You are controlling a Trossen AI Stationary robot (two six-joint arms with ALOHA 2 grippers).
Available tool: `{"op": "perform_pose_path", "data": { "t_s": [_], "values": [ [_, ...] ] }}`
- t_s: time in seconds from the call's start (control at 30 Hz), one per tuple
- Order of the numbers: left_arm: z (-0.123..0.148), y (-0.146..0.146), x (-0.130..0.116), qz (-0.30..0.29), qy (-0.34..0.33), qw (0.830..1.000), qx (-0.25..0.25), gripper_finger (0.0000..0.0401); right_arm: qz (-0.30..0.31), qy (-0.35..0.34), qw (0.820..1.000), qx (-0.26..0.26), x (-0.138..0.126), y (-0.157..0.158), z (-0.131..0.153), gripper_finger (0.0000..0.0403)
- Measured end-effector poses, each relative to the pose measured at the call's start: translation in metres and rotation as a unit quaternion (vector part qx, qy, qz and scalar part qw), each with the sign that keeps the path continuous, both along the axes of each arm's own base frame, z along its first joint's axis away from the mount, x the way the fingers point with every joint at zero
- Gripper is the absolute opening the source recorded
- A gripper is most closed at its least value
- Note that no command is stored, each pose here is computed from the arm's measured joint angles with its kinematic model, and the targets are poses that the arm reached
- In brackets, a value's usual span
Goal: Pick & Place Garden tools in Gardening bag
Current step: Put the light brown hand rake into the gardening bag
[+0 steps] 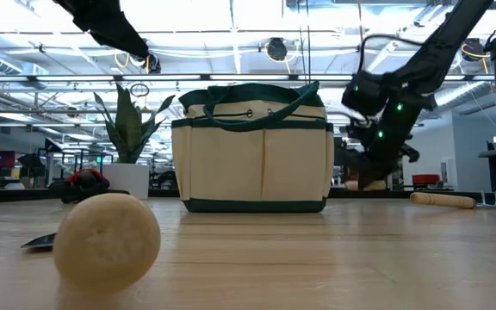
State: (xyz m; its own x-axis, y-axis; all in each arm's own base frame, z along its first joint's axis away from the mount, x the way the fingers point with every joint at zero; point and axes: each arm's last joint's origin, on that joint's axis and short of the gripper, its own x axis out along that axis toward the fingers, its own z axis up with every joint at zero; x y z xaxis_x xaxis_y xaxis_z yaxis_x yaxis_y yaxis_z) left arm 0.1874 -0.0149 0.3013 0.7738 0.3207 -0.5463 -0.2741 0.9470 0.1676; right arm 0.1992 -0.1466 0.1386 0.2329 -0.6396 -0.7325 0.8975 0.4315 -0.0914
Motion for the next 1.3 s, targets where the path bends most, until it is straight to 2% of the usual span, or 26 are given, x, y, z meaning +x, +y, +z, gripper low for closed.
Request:
{"op": "perform_pose_path", "data": {
  "t_s": [0.17, 0.3, 0.47, 0.57, 0.83, 1.0, 1.3],
  "values": [
    [0.000, 0.000, 0.000, 0.000, 0.000, 1.000, 0.000, 0.0168, 0.048, -0.026, 0.997, -0.052, 0.005, 0.018, 0.027, 0.0059],
    [0.000, 0.000, 0.000, -0.001, 0.000, 1.000, 0.002, 0.0168, 0.107, -0.060, 0.986, -0.109, 0.014, 0.040, 0.051, 0.0059],
    [0.001, 0.000, 0.001, -0.001, -0.004, 1.000, 0.002, 0.0168, 0.176, -0.114, 0.957, -0.201, 0.029, 0.070, 0.079, 0.0059],
    [0.003, 0.000, 0.002, -0.001, -0.017, 1.000, 0.000, 0.0168, 0.210, -0.124, 0.938, -0.245, 0.040, 0.088, 0.096, 0.0059],
    [0.009, -0.001, 0.006, -0.016, -0.047, 0.999, 0.019, 0.0168, 0.285, -0.117, 0.900, -0.309, 0.081, 0.126, 0.140, 0.0059],
    [0.009, -0.001, 0.006, -0.016, -0.048, 0.999, 0.018, 0.0168, 0.323, -0.094, 0.884, -0.324, 0.108, 0.140, 0.145, 0.0059],
    [0.008, -0.001, 0.006, -0.015, -0.044, 0.999, 0.017, 0.0168, 0.374, -0.027, 0.861, -0.343, 0.150, 0.156, 0.129, 0.0059]
  ]
}}
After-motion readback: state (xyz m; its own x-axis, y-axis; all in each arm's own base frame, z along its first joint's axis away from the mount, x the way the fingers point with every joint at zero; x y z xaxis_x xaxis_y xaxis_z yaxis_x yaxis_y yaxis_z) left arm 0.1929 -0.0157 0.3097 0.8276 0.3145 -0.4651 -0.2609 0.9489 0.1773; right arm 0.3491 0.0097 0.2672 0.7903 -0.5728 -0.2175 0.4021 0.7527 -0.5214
